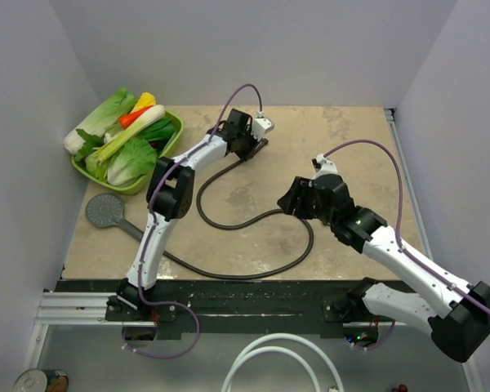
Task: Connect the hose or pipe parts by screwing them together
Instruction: Move the pipeline to the center of the board.
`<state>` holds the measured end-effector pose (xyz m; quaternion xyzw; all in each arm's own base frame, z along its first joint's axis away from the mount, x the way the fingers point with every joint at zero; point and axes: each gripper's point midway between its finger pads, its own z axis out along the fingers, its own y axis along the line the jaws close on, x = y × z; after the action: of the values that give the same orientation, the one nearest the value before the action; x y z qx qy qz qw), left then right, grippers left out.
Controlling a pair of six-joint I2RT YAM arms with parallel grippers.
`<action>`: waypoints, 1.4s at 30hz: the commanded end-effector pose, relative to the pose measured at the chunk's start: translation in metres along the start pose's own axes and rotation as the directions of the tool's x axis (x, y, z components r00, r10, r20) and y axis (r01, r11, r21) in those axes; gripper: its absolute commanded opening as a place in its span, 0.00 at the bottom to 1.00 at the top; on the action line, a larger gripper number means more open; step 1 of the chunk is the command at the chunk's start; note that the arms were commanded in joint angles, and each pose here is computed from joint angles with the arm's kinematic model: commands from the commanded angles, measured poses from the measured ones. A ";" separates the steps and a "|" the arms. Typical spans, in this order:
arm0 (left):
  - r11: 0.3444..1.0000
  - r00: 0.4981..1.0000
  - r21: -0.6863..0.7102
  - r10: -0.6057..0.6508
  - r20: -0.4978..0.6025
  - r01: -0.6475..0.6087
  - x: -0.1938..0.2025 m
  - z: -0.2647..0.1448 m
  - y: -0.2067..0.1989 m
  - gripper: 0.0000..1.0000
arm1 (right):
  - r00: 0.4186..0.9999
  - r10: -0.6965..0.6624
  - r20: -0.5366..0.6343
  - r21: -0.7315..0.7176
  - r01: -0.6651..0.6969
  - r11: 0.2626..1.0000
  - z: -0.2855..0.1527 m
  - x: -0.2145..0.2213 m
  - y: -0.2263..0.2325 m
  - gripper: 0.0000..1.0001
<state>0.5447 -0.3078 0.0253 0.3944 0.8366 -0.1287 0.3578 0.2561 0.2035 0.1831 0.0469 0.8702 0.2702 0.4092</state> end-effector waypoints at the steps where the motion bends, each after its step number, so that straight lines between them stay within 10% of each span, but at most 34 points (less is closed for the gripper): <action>1: 0.990 0.980 0.139 0.045 -0.194 -0.018 0.071 -0.022 -0.036 0.00 | 0.996 -0.026 0.090 0.037 0.023 0.999 -0.012 -0.029 0.002 0.54; 15: 0.886 0.909 0.411 0.336 -0.248 -0.216 0.163 -0.157 -0.128 0.00 | 0.994 -0.089 0.068 0.226 0.072 0.972 0.017 -0.019 -0.041 0.55; 30: 0.901 0.942 0.380 0.291 -0.170 -0.210 0.113 -0.163 -0.133 0.57 | 0.991 -0.096 -0.091 0.342 0.121 0.932 0.093 0.030 -0.080 0.50; 42: 0.884 0.956 0.422 0.271 -0.111 -0.201 0.090 -0.138 -0.148 0.59 | 0.996 -0.088 -0.013 0.315 0.087 0.945 0.074 0.004 -0.068 0.48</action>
<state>0.3193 -0.2664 0.0500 0.5692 0.7722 -0.2000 0.1993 0.3043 0.1827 0.0680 0.0545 0.9289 0.0944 0.3539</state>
